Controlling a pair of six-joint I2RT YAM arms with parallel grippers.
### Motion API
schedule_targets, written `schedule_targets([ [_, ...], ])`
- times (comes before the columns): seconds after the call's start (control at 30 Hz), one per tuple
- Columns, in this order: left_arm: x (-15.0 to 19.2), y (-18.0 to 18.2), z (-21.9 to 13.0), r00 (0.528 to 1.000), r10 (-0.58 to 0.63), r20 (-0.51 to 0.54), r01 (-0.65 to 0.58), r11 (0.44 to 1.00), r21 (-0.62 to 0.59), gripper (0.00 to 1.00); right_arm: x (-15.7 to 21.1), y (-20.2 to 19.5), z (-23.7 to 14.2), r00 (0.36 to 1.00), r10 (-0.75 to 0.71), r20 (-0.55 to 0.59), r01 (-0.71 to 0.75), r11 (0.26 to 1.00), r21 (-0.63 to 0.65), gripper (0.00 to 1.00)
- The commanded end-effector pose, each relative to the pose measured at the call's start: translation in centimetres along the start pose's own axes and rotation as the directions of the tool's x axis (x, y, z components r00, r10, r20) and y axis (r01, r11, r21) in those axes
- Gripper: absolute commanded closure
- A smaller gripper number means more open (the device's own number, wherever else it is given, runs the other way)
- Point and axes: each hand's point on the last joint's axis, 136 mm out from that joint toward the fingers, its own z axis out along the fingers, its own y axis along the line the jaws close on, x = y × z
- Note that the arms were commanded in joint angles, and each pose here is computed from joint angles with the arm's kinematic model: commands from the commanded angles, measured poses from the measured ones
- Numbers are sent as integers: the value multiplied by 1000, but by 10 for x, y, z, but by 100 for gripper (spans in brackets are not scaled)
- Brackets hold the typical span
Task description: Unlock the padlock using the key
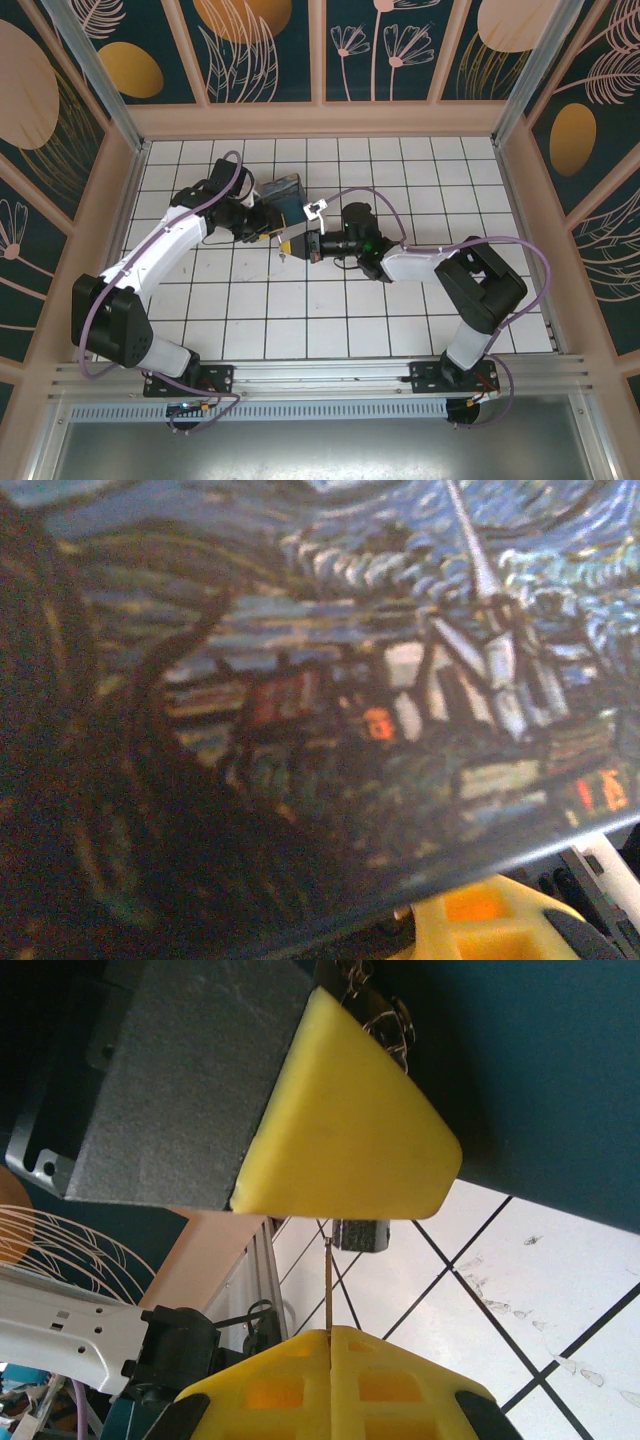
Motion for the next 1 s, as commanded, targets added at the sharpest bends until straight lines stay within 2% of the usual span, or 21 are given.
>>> schedule_targets([
  [0.0, -7, -11, -8, 998, 48, 32, -49, 998, 33, 85, -6, 6, 7, 999, -45, -1, 45, 999, -28, 100],
  [0.77, -14, -17, -12, 998, 56, 40, -57, 998, 32, 85, 14, -1, -1, 1000, -1, -23, 1, 1000, -26, 100],
  [0.97, -11, -16, -12, 997, 67, 33, -68, 997, 30, 85, 10, 1, -1, 1000, -13, -14, 12, 999, -31, 100],
])
